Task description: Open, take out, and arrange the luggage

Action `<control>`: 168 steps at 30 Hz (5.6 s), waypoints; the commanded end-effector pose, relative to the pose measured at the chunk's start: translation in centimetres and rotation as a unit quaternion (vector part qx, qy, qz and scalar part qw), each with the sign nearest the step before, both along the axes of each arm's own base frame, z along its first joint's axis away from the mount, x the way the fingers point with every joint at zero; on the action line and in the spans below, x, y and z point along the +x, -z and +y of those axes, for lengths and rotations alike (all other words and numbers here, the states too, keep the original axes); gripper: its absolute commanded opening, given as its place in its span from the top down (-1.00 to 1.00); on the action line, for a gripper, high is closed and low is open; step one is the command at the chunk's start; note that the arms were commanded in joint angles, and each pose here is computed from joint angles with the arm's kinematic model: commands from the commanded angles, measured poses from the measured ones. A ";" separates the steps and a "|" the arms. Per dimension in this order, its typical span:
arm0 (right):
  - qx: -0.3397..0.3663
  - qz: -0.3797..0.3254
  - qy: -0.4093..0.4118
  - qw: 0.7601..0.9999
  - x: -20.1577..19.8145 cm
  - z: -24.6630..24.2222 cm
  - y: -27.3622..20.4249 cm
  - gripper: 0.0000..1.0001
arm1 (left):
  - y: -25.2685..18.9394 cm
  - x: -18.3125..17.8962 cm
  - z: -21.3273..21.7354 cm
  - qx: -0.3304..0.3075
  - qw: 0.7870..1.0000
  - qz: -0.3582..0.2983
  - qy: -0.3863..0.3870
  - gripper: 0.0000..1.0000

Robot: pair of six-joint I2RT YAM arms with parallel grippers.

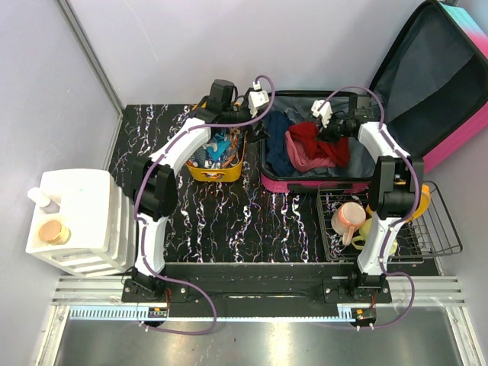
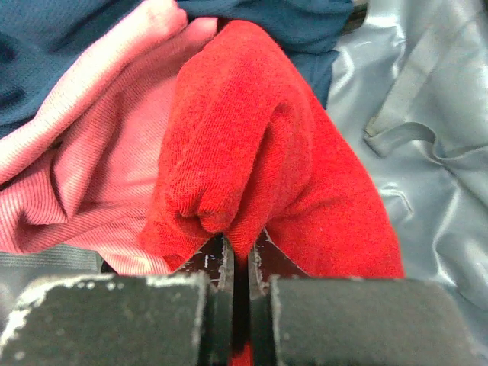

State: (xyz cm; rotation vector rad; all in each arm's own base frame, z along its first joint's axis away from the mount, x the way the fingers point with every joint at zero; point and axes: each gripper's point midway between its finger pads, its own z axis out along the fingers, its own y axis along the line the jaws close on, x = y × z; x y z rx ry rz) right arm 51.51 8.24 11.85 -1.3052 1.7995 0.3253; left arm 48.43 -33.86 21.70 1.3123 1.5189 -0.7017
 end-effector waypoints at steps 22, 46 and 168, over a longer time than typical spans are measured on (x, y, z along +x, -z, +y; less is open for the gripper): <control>0.109 -0.181 -0.050 0.976 -2.4 2.9 -19.5 1.00 | -10.9 1.1 -1.5 -0.036 0.953 -0.291 0.073 -0.98; 0.191 -0.188 -0.175 0.947 -8.4 13.4 -25.0 1.00 | -14.4 -4.2 -2.2 -0.042 0.924 -0.373 0.076 0.37; 0.218 0.187 -0.097 0.953 -14.4 12.8 -15.4 1.00 | -1.3 -7.4 -9.0 -0.071 0.935 -0.258 0.231 -0.87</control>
